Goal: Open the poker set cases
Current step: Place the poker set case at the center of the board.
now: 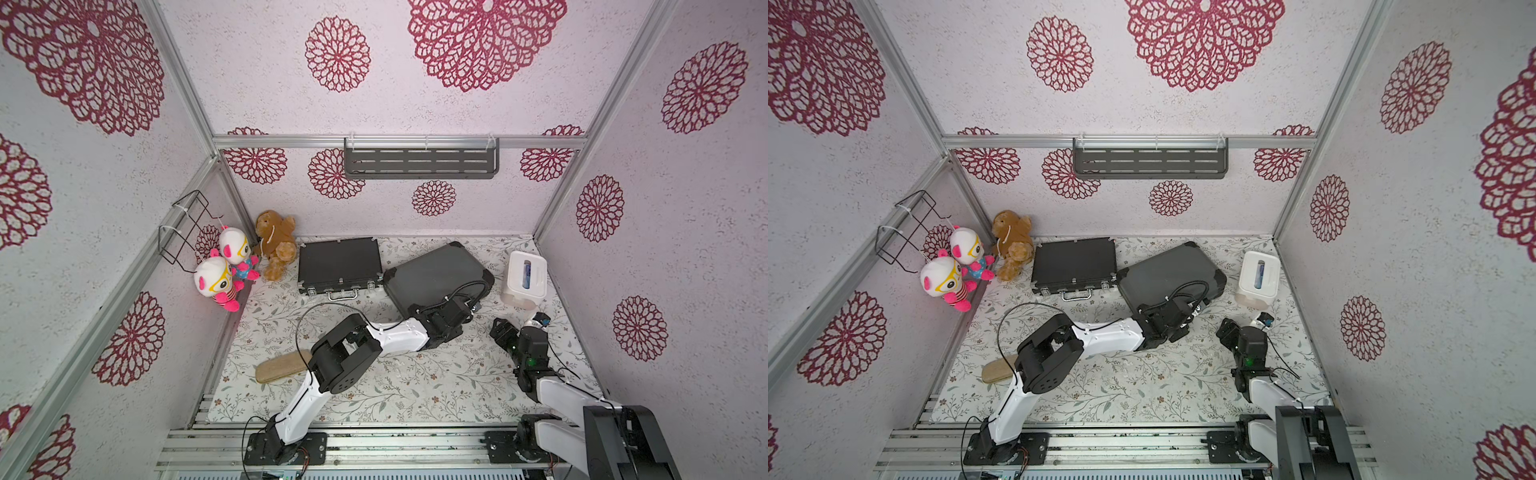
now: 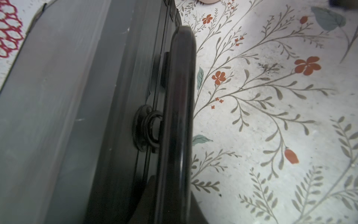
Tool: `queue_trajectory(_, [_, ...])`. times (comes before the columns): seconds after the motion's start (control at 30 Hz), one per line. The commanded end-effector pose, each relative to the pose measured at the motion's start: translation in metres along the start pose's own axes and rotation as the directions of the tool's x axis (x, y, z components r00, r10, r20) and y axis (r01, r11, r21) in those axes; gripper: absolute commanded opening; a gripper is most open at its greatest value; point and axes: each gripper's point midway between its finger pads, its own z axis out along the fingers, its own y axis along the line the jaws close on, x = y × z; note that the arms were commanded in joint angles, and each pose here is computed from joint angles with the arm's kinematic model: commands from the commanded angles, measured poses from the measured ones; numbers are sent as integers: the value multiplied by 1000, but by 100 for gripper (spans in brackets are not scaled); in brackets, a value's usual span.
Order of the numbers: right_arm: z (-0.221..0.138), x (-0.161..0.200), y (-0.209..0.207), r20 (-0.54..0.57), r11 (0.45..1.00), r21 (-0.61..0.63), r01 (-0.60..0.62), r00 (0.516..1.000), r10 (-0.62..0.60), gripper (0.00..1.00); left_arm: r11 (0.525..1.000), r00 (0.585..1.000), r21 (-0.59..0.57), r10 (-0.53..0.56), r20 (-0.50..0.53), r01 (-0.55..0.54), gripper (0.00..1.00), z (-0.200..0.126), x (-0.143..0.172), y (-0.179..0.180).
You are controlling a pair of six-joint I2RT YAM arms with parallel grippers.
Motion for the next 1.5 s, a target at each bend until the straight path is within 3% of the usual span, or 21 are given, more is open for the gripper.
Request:
queue_trajectory(0.0, [-7,-26,2,118,1000,14,6,993,-8,79,977,971,-204,-8,240,59,0,-23,-73,7])
queue_trajectory(0.17, [-16,-34,-8,175,998,61,-18,985,7,79,954,974,-296,111,196,-49,0,-8,-60,-26])
queue_trajectory(0.33, [-23,-37,-12,194,997,72,-14,981,0,79,954,977,-292,125,170,-72,7,-3,-54,-39])
queue_trajectory(0.4, [-25,-37,-12,202,998,67,-21,979,7,79,956,979,-286,117,167,-65,15,-3,-52,-40])
queue_trajectory(0.57, [-29,-38,-11,212,998,56,-34,977,22,79,963,984,-265,95,151,-53,52,-2,-46,-44])
queue_trajectory(0.7, [-31,-38,-7,221,999,8,-51,974,48,79,963,989,-266,77,129,-41,62,-2,-40,-43])
queue_trajectory(0.9, [-26,-35,-11,209,997,39,-62,977,53,79,967,990,-255,36,135,-1,88,-18,-44,-33])
queue_trajectory(1.03, [-21,-33,-9,191,998,34,-59,980,52,79,971,991,-234,-11,137,44,95,-34,-46,-25])
queue_trajectory(1.13, [-17,-32,-7,173,998,41,-38,985,30,79,968,982,-206,-110,151,140,98,-51,-46,-13])
queue_trajectory(1.3, [-4,-24,4,95,1000,16,0,995,-1,79,919,922,-91,-375,100,384,97,-70,-35,23])
queue_trajectory(1.4, [6,-16,12,32,1000,-7,28,999,-28,80,830,839,-128,-534,100,543,97,-79,-21,59])
queue_trajectory(1.47, [11,-12,15,-3,998,-16,56,998,-56,79,745,758,-140,-636,143,652,97,-94,-19,91])
